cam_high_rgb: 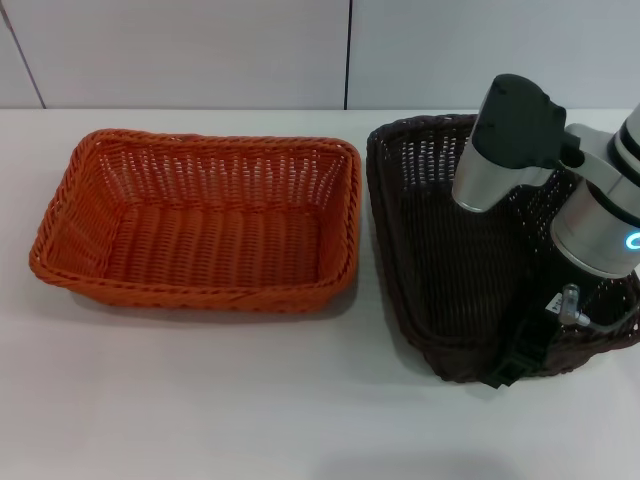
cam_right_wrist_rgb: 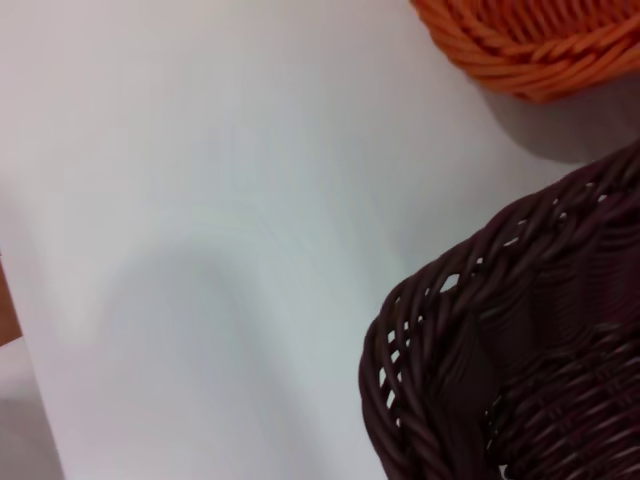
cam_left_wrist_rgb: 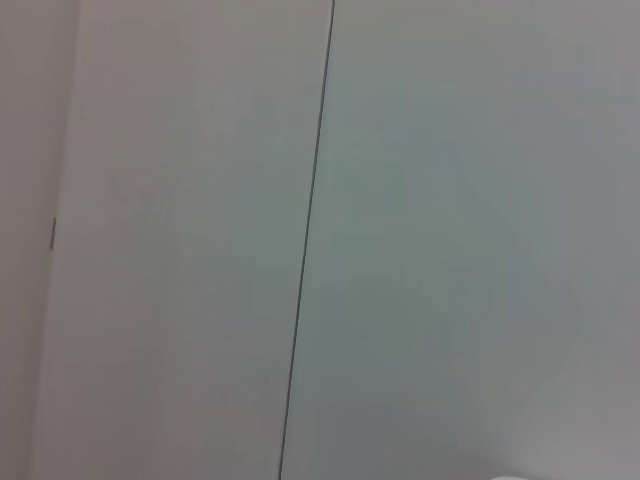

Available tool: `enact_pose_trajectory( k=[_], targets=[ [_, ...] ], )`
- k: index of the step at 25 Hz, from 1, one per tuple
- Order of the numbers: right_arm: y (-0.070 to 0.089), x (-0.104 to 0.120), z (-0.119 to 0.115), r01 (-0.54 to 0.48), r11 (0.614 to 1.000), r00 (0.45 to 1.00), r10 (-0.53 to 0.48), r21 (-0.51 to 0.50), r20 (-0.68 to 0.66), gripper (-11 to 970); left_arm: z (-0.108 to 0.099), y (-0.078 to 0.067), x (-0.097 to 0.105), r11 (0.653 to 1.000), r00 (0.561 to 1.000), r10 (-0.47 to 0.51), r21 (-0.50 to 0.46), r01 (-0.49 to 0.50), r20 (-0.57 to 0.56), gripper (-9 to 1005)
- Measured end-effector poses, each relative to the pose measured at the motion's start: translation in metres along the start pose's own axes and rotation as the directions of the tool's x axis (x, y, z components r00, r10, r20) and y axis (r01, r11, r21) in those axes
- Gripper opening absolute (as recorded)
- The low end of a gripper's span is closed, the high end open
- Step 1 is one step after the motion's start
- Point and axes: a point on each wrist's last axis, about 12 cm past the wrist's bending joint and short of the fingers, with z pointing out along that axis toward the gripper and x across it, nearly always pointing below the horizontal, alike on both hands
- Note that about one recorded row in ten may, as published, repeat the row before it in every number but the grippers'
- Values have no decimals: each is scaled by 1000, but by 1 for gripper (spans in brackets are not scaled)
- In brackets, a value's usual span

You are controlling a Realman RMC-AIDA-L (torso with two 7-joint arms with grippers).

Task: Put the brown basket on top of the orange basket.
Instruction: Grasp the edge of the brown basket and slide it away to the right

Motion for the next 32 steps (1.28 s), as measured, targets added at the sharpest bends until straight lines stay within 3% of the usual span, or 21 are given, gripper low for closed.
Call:
enact_pose_trajectory(
  k=[7, 23, 32],
  targets=[
    [1, -2, -4, 12, 1000, 1000, -12, 17, 4, 302, 0, 0, 0, 1000, 1000, 2, 1, -2, 1, 791],
    [6, -7, -23, 16, 997, 1000, -17, 73, 14, 206, 0, 1, 0, 1000, 1000, 6, -2, -6, 1, 791],
    [7, -11, -40, 25, 986, 1000, -26, 167, 7, 177, -1, 1, 1, 1000, 1000, 3, -3, -3, -5, 791]
  ],
)
